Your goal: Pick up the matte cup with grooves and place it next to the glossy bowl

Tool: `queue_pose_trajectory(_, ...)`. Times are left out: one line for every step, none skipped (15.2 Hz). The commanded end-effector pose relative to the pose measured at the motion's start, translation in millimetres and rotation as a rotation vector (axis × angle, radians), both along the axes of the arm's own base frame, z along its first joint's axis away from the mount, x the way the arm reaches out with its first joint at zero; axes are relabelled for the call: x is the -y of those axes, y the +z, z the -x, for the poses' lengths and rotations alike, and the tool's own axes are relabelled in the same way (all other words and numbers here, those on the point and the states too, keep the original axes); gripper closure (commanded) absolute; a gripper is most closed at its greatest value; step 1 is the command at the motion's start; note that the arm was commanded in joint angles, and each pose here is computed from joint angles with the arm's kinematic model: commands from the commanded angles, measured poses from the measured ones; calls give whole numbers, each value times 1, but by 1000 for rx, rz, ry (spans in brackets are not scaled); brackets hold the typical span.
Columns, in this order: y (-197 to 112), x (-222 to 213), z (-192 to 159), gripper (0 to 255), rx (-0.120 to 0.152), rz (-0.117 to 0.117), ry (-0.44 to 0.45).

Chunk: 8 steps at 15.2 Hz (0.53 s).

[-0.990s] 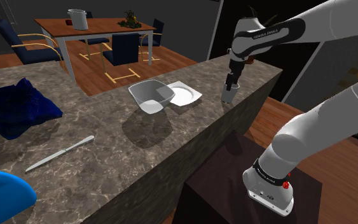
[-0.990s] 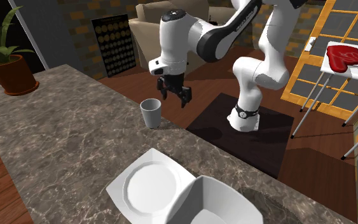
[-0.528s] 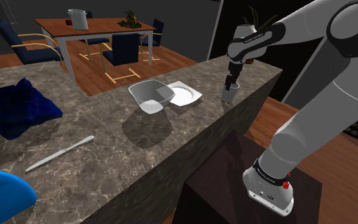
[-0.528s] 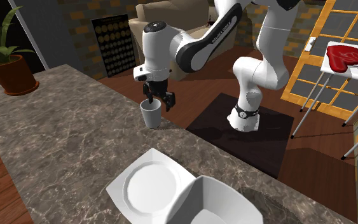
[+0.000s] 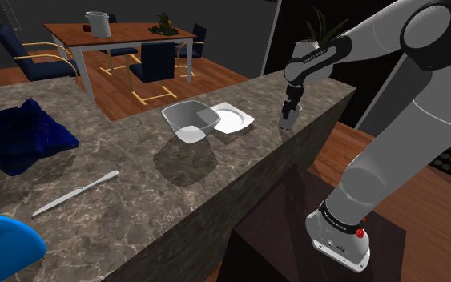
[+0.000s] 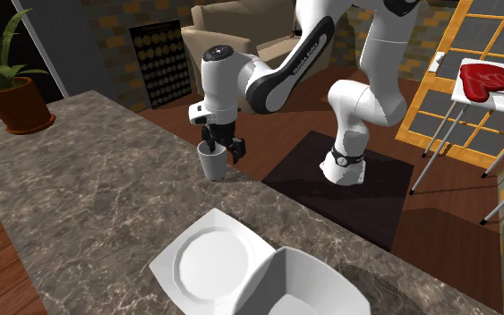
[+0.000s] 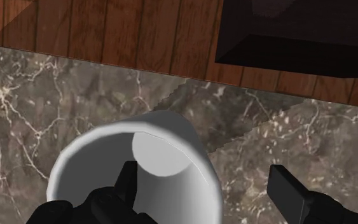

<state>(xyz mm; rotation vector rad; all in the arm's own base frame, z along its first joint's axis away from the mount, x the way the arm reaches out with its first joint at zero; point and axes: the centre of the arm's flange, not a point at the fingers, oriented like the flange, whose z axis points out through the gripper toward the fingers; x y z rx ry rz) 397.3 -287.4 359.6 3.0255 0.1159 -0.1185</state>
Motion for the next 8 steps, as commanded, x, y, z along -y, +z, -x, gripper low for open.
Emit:
queue_pose_trajectory(-1,0,0,0,0,0,0)
queue_pose_trajectory(-1,0,0,0,0,0,0)
queue_pose_trajectory(-1,0,0,0,0,0,0)
queue_pose_trajectory(-1,0,0,0,0,0,0)
queue_pose_trajectory(-1,0,0,0,0,0,0)
queue_pose_trajectory(-1,0,0,255,0,0,0)
queue_pose_trajectory(-1,0,0,255,0,0,0)
queue_pose_trajectory(-1,0,0,255,0,0,0)
